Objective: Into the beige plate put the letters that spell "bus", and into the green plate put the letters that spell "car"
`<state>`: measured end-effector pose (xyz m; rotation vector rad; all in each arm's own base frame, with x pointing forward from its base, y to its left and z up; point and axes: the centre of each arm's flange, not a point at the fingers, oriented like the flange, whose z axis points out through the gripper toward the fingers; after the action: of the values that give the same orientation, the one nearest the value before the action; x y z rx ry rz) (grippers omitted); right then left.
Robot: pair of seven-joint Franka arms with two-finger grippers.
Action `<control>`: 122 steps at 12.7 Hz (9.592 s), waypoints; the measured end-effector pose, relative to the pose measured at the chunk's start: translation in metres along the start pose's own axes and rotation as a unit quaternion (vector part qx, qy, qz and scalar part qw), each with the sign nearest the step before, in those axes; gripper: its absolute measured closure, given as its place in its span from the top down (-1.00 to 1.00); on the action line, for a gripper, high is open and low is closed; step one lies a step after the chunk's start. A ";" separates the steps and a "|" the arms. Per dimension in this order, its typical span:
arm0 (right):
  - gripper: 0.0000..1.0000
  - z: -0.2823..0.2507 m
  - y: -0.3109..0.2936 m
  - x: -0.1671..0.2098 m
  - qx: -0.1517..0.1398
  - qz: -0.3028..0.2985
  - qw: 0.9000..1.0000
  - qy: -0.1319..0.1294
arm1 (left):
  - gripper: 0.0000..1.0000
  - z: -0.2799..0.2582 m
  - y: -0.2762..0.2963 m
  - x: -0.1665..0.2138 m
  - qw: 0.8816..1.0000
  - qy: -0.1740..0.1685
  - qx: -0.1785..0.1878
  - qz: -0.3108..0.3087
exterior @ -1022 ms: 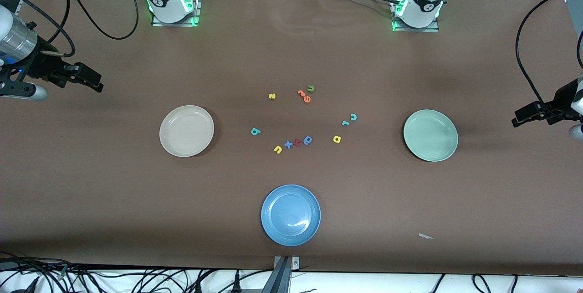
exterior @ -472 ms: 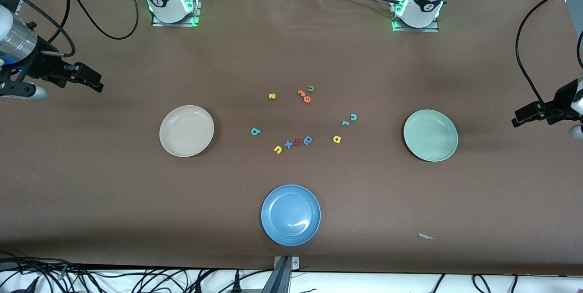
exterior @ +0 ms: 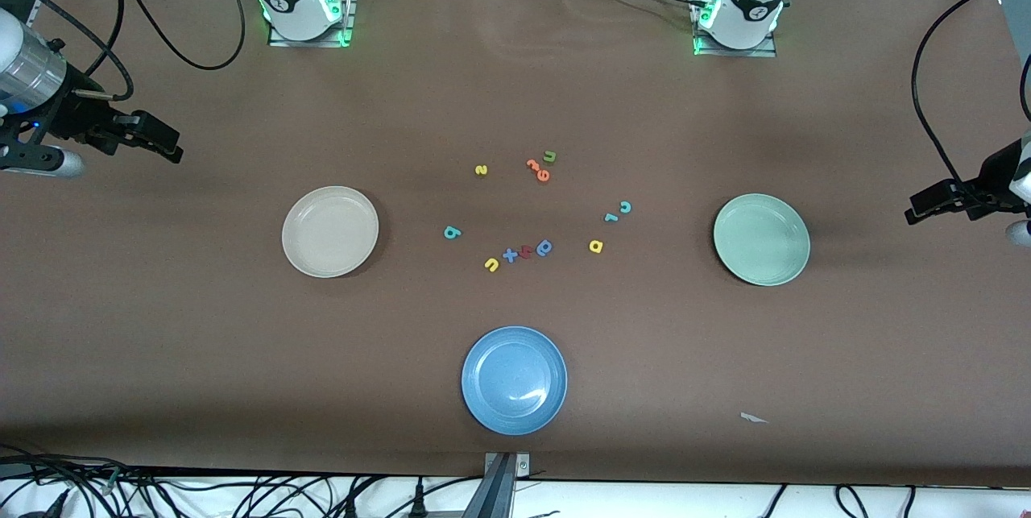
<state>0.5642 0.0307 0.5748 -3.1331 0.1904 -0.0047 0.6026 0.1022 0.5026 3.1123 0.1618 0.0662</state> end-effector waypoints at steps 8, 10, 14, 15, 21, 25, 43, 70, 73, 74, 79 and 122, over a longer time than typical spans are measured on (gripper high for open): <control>1.00 0.000 0.000 0.000 0.000 0.000 1.000 0.000 | 1.00 0.000 0.000 0.000 1.000 -0.001 0.000 0.000; 1.00 0.000 0.000 0.000 0.000 0.000 1.000 0.000 | 1.00 0.000 0.000 0.000 1.000 -0.001 0.000 0.000; 1.00 0.000 0.000 0.000 0.000 0.000 1.000 0.000 | 1.00 0.001 0.000 0.000 1.000 -0.002 0.000 0.000; 1.00 0.000 0.000 0.000 0.000 0.000 1.000 0.000 | 1.00 0.002 0.001 0.000 1.000 -0.002 0.000 0.000; 1.00 0.000 0.000 0.000 0.000 0.000 1.000 0.000 | 1.00 0.002 0.001 0.000 1.000 -0.002 0.000 0.001; 1.00 0.000 0.000 0.000 0.000 0.000 1.000 0.000 | 1.00 0.002 0.001 0.000 1.000 -0.002 0.000 0.000; 1.00 0.000 0.000 0.000 0.000 0.000 1.000 0.000 | 1.00 0.015 0.006 0.002 1.000 -0.016 -0.001 0.005; 1.00 0.274 -0.288 -0.053 0.017 -0.198 0.978 -0.057 | 0.77 0.265 0.312 -0.101 0.993 -0.083 -0.059 -0.056; 1.00 0.305 -0.318 -0.062 0.041 -0.267 0.962 -0.029 | 0.74 0.300 0.326 -0.117 0.992 -0.089 -0.060 -0.063; 0.99 0.315 -0.331 -0.068 0.043 -0.291 0.956 -0.013 | 0.73 0.307 0.327 -0.121 0.992 -0.095 -0.058 -0.063; 0.62 0.366 -0.343 -0.078 0.018 -0.377 0.926 0.004 | 0.56 0.318 0.331 -0.133 0.991 -0.108 -0.051 -0.056; 0.54 0.324 -0.231 -0.058 -0.039 -0.324 0.942 -0.078 | -0.23 0.228 0.076 0.002 0.986 -0.166 -0.023 -0.001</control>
<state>0.5356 0.2674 0.2511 -3.0827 -0.8560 0.2512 0.6225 0.0217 0.2766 3.0181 0.1533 -0.4397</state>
